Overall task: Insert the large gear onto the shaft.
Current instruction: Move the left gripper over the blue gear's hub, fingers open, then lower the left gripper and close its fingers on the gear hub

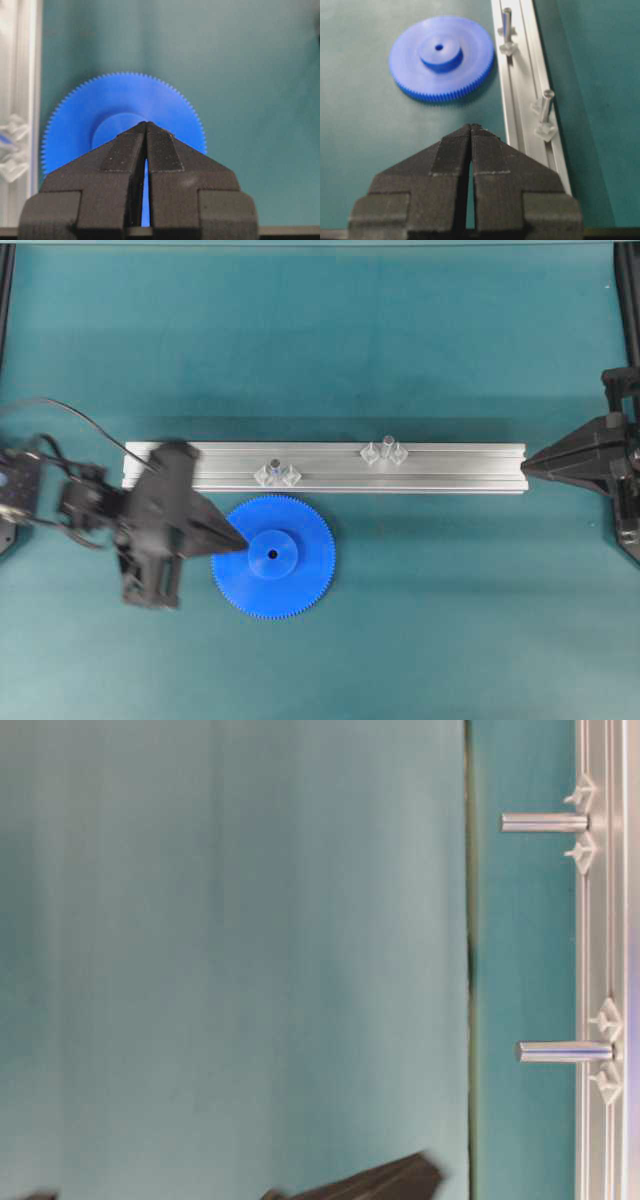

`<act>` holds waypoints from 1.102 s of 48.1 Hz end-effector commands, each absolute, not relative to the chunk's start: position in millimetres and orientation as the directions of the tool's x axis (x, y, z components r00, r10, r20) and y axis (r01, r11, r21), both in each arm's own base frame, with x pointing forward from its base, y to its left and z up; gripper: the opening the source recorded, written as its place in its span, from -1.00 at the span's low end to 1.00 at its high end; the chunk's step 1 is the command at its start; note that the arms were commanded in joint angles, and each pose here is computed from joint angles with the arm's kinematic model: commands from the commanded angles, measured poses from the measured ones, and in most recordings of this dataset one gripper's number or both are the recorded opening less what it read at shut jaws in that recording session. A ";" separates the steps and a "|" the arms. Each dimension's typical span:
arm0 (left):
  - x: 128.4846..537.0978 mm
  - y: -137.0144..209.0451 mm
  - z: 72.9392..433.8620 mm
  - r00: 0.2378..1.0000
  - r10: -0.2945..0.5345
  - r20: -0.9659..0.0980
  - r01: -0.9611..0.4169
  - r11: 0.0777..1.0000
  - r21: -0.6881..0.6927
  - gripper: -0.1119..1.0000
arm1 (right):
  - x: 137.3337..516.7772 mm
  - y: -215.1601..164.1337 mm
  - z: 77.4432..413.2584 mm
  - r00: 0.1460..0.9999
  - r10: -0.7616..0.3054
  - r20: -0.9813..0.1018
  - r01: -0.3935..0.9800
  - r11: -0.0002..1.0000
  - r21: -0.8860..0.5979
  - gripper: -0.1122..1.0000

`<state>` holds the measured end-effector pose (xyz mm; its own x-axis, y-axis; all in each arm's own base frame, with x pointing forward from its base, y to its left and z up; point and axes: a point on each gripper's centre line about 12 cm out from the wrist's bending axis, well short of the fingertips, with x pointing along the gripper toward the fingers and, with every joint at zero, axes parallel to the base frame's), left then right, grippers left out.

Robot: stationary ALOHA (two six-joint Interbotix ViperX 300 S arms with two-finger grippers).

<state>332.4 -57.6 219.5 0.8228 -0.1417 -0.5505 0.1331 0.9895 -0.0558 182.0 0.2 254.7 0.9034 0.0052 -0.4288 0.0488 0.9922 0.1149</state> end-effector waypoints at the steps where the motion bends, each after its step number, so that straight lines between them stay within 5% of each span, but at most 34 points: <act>1: 344.4 -63.4 224.5 0.825 -0.151 -0.544 0.144 0.988 -0.056 -0.81 | 185.0 -0.1 263.2 0.911 0.004 -0.413 0.052 0.991 0.125 -0.69; 12: 361.3 -66.4 210.3 0.780 -0.142 -0.609 0.132 0.989 -0.061 -0.71 | 183.0 0.0 259.5 0.900 0.005 -0.436 0.054 0.991 0.123 -0.69; 25: 374.1 -68.5 198.4 0.701 -0.125 -0.702 0.107 0.992 -0.069 0.59 | 180.7 0.1 259.6 0.897 0.006 -0.441 0.055 0.991 0.124 -0.69; 30: 381.4 -69.7 184.8 0.617 -0.108 -0.780 0.091 0.994 -0.065 0.89 | 179.7 0.1 259.5 0.899 0.006 -0.438 0.054 0.991 0.124 -0.69; 53: 401.1 -66.2 162.5 0.539 -0.083 -0.838 0.074 0.996 -0.051 0.89 | 174.2 0.0 256.4 0.903 0.005 -0.429 0.055 0.990 0.128 -0.69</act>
